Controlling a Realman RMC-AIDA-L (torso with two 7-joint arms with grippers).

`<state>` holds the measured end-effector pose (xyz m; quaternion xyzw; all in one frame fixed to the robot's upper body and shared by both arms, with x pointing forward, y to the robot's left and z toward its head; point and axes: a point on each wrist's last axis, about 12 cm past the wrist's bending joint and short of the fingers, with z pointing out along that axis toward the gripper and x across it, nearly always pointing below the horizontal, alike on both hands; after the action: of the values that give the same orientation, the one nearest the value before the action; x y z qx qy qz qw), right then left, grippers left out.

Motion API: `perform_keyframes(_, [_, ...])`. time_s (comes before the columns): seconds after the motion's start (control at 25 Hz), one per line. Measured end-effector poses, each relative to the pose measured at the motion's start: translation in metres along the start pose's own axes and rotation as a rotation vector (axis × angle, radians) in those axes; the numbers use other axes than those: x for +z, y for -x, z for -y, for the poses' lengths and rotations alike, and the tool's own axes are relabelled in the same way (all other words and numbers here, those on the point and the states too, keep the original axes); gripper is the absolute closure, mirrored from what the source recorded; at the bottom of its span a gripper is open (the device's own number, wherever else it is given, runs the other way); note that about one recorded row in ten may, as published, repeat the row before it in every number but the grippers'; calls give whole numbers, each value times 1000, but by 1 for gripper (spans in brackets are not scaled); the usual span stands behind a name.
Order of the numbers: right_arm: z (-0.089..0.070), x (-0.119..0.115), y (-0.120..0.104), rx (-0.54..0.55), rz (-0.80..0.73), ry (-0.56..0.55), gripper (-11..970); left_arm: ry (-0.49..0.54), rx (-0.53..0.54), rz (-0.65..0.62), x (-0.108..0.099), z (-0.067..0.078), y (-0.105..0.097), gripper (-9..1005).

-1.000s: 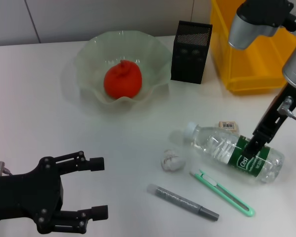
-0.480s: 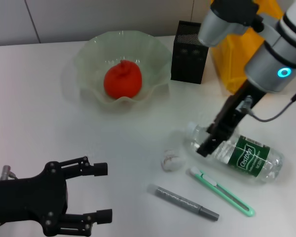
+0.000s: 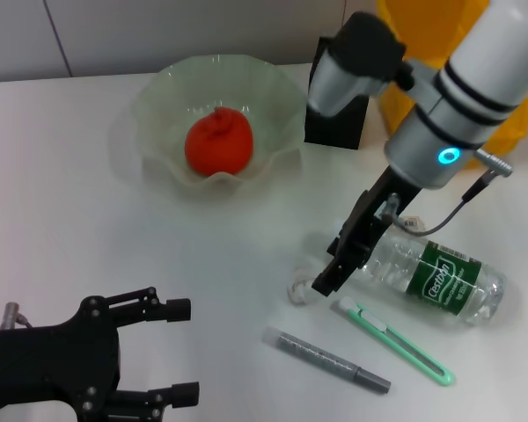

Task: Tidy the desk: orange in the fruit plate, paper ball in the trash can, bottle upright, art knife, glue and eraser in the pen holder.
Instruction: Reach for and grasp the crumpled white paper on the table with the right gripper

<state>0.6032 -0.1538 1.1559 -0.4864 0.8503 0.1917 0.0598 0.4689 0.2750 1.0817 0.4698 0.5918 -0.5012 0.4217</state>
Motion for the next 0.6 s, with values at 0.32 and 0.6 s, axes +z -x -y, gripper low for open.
perform_keyframes(0.32, [-3, 24, 8, -45, -2, -35, 290, 6, 8, -15, 0, 2, -4, 133])
perform_keyframes(0.6, [-8, 39, 10, -79, -25, -37, 290, 5, 9, -9, 4, 1, -5, 133])
